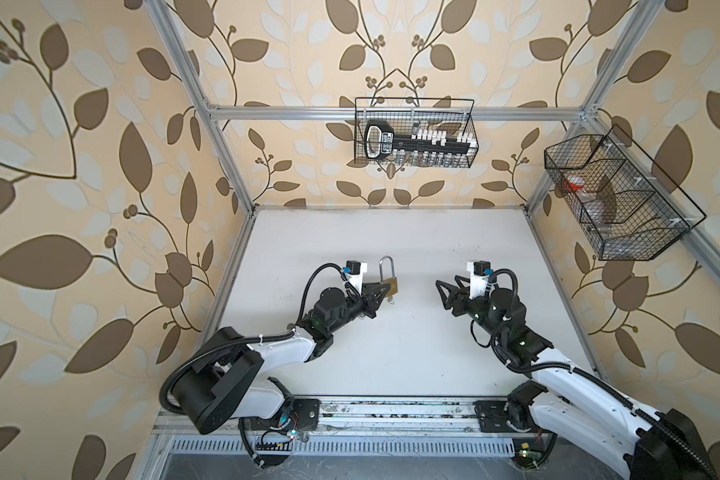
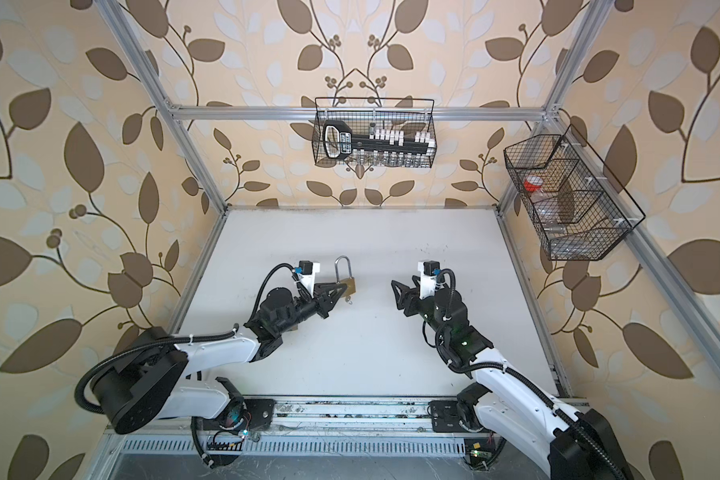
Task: Unlock with the key
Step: 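Open the right gripper and pull it back from the shackle, then move the open right gripper toward the padlock body and hanging key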
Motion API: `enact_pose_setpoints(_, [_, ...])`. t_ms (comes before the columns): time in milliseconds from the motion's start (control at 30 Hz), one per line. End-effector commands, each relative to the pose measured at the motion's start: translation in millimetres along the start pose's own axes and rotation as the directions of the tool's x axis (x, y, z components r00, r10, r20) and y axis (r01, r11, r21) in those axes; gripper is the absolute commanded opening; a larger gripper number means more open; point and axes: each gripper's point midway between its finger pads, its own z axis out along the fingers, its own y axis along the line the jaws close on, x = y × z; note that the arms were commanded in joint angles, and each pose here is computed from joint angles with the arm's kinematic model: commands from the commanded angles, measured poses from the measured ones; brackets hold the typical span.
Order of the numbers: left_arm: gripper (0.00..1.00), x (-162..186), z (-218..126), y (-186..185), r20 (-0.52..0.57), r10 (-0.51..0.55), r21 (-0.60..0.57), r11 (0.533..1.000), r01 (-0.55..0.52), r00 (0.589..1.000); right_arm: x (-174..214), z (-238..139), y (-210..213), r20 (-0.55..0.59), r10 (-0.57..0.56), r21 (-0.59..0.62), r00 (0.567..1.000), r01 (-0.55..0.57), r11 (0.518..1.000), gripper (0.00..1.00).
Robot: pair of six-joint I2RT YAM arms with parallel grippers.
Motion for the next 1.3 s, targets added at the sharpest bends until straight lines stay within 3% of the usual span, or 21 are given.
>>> enact_pose_setpoints(0, [0.0, -40, -9, 18, 0.163, -0.005, -0.136, 0.99, 0.027, 0.987, -16, -3, 7, 0.041, -0.092, 0.045, 0.995, 0.09, 0.995, 0.68])
enact_pose_setpoints(200, [0.0, -48, -10, 22, 0.21, -0.142, -0.15, 0.973, 0.176, 0.967, -10, -3, 60, 0.044, -0.196, -0.134, 0.98, 0.2, 0.971, 0.63])
enact_pose_setpoints(300, [0.0, -46, -8, 16, 0.21, -0.2, -0.099, 0.97, 0.224, 0.957, 0, 2, 85, 0.021, -0.24, -0.217, 0.97, 0.239, 0.947, 0.59])
enact_pose_setpoints(400, [0.0, -44, -3, 6, 0.193, -0.261, -0.026, 0.962, 0.271, 0.946, 13, 10, 103, -0.022, -0.282, -0.26, 0.959, 0.267, 0.928, 0.54])
enact_pose_setpoints(533, [0.0, -37, 6, -3, 0.144, -0.366, 0.03, 0.93, 0.366, 0.919, 25, 22, 107, -0.076, -0.27, -0.242, 0.96, 0.245, 0.939, 0.53])
enact_pose_setpoints(767, [0.0, -30, 8, -25, 0.124, -0.35, 0.055, 0.937, 0.345, 0.929, 39, 34, 110, -0.133, -0.27, -0.239, 0.953, 0.234, 0.942, 0.41])
enact_pose_setpoints(1267, [0.0, -33, 3, -29, 0.16, -0.35, 0.073, 0.937, 0.343, 0.923, 63, 49, 125, -0.214, -0.33, -0.267, 0.92, 0.27, 0.925, 0.33])
